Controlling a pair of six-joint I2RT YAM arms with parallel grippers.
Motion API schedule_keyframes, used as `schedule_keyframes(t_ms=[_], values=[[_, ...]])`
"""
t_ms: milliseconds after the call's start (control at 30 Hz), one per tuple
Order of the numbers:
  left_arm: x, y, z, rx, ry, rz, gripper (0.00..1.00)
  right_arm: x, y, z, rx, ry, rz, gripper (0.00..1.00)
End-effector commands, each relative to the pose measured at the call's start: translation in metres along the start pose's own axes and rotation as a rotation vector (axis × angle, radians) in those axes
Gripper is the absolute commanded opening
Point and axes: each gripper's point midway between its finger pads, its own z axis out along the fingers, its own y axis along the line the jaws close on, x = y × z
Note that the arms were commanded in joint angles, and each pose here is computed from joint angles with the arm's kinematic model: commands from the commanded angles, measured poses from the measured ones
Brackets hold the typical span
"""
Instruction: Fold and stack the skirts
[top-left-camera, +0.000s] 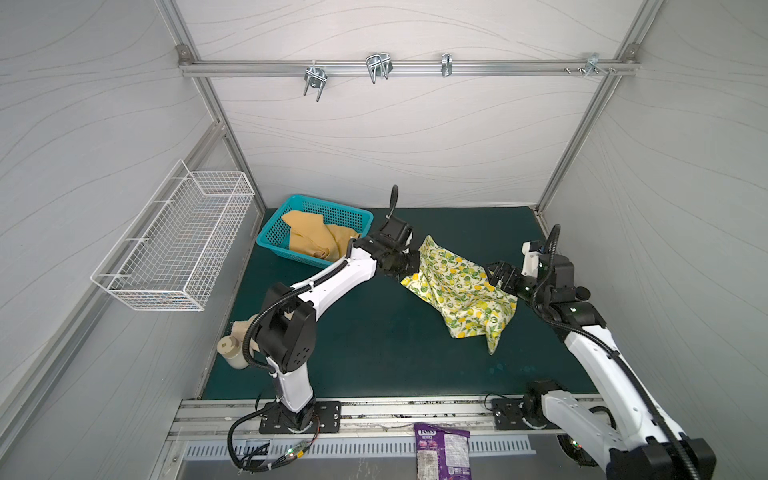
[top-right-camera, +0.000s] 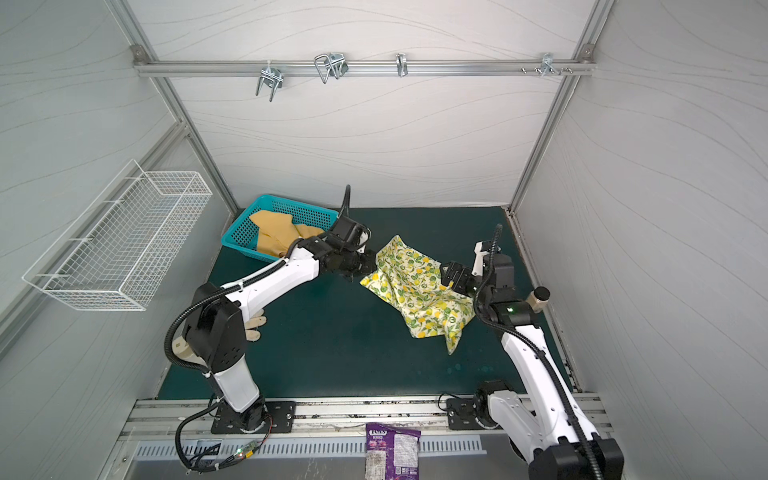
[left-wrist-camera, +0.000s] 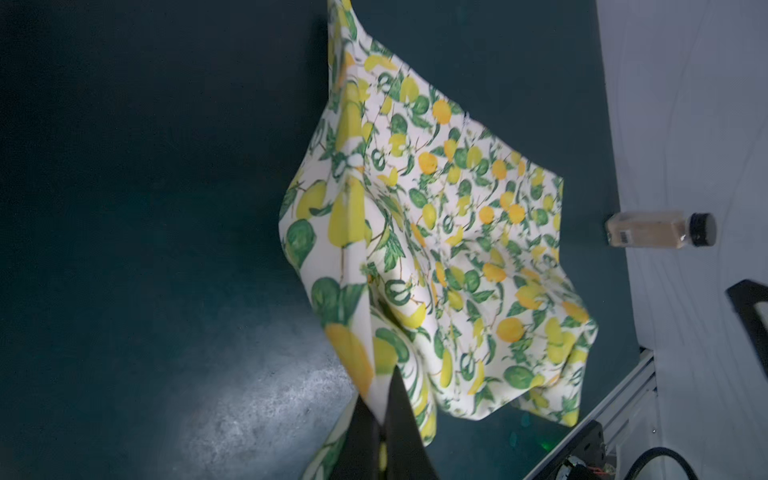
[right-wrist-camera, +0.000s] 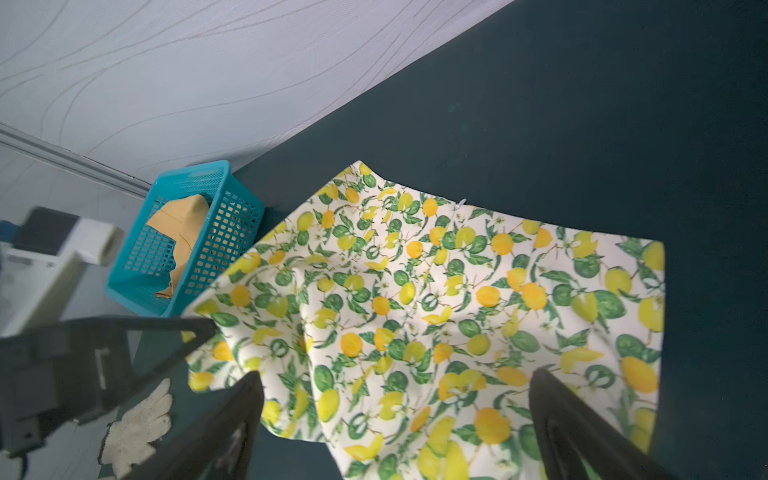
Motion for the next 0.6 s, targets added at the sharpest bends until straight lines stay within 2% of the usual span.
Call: schedule_keyframes(t_ms=[0,167,267,467,567], values=[[-0.010,-0.001,-0.027,-0.010,0.040,0.082,0.06,0.002,-0.002,0.014,-0.016,0.011,0.024,0.99],[-0.040,0.015,-0.034,-0.082,0.058,0.119,0.07,0.007,-0.007,0.029,-0.015,0.033,0.040,0.99],[-0.051,0.030,-0.026,-0.153,0.087,0.149,0.09,0.010,-0.008,0.039,-0.023,0.048,0.051,0.99],[-0.048,0.045,-0.003,-0.208,0.159,0.159,0.09,0.015,0.011,0.070,-0.112,0.106,0.039,0.99],[-0.050,0.049,-0.001,-0.214,0.122,0.148,0.09,0.022,0.008,0.092,-0.084,0.161,0.047,0.99]])
